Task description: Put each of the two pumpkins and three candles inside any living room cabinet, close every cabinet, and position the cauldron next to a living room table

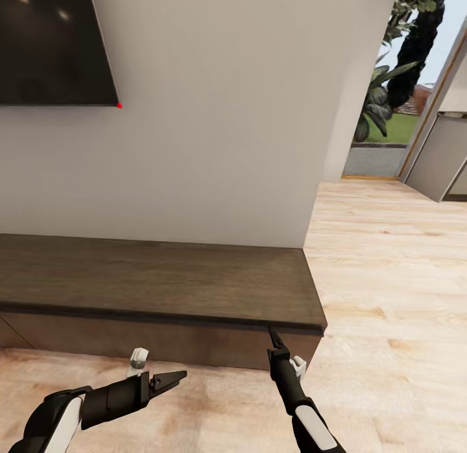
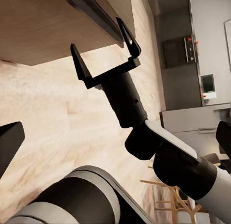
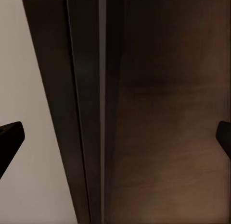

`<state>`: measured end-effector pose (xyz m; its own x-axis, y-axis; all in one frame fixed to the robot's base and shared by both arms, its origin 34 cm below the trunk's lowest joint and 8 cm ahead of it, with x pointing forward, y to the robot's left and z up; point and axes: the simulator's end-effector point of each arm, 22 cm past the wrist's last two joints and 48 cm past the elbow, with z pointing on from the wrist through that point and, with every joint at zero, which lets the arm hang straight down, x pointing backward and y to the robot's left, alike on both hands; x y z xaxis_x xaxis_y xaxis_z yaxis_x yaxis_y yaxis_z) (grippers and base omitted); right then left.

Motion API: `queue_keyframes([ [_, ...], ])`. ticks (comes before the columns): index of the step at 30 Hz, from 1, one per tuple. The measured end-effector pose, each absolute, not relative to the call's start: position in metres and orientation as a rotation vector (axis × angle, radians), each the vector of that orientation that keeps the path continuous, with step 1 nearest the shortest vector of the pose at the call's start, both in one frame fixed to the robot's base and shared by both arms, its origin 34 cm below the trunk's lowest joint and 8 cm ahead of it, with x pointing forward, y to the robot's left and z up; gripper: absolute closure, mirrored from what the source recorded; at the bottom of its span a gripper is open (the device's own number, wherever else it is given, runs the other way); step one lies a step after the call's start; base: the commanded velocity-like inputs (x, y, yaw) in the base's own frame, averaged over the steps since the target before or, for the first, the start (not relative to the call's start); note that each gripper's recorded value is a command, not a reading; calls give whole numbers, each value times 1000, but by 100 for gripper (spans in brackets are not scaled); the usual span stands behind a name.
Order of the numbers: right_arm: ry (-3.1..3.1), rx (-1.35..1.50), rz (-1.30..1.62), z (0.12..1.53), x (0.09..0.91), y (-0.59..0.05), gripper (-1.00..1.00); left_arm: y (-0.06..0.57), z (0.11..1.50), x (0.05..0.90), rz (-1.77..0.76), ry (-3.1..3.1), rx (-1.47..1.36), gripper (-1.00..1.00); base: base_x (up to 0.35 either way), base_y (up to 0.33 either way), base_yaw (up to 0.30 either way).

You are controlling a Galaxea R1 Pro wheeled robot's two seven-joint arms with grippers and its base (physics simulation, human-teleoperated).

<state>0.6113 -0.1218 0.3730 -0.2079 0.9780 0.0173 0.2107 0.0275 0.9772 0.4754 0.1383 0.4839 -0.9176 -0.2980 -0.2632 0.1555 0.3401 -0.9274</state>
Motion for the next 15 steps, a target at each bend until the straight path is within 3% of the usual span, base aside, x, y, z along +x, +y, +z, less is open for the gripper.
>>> queue_keyframes([
  [15, 1529, 1255, 1252, 373, 612, -122, -100, 139, 484, 476, -1601, 2221, -126, -100, 48, 0, 0],
])
